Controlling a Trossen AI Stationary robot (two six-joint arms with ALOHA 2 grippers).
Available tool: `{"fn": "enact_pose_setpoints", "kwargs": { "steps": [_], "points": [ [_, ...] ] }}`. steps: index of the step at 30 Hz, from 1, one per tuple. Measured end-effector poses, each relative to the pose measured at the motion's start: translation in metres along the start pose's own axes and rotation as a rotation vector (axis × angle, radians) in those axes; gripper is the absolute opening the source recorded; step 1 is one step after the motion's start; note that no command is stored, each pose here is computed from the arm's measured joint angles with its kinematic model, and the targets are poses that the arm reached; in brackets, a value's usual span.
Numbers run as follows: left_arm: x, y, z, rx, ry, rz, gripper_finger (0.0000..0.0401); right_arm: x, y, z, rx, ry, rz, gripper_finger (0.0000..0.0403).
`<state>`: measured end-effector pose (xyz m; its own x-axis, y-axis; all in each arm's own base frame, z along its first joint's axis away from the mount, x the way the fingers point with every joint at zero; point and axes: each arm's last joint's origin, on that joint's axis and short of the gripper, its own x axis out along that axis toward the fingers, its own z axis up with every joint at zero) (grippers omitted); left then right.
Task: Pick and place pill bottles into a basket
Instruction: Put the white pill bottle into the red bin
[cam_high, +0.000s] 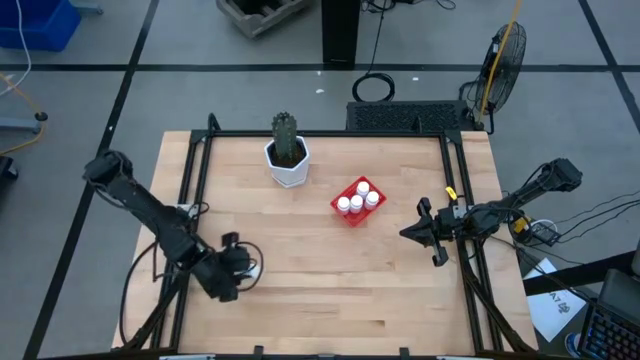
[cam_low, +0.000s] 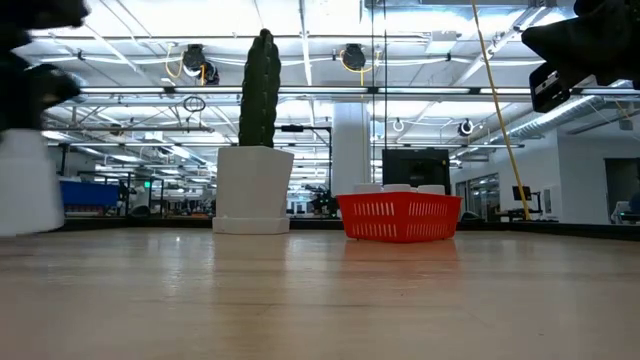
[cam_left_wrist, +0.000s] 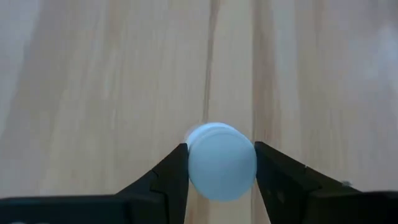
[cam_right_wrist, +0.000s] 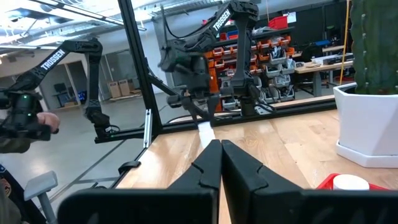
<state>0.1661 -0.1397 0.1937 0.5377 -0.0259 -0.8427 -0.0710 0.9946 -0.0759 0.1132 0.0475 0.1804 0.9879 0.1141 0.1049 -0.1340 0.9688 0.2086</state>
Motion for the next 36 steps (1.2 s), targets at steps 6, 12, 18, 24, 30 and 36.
{"fn": "enact_pose_setpoints", "kwargs": {
  "steps": [6, 12, 18, 24, 30, 36],
  "points": [
    [0.008, 0.012, 0.045, 0.119, -0.238, -0.094, 0.0174, 0.0, 0.0, 0.0, 0.0, 0.0, 0.0, 0.0004],
    [0.011, 0.049, 0.089, 0.162, -0.429, -0.162, 0.0165, 0.0, 0.0, 0.0, 0.0, 0.0, 0.0, 0.0004],
    [0.017, 0.102, 0.116, 0.11, -0.539, -0.118, 0.0162, 0.0, 0.0, 0.0, 0.0, 0.0, 0.0, 0.0004],
    [0.023, 0.13, 0.151, 0.121, -0.534, -0.117, 0.0167, 0.0, 0.0, 0.0, 0.0, 0.0, 0.0, 0.0004],
    [0.031, 0.136, 0.205, 0.23, -0.434, -0.135, 0.0162, 0.0, 0.0, 0.0, 0.0, 0.0, 0.0, 0.0004],
    [0.049, 0.141, 0.253, 0.322, -0.241, -0.163, 0.0173, 0.0, 0.0, 0.0, 0.0, 0.0, 0.0, 0.0004]
  ]
}}
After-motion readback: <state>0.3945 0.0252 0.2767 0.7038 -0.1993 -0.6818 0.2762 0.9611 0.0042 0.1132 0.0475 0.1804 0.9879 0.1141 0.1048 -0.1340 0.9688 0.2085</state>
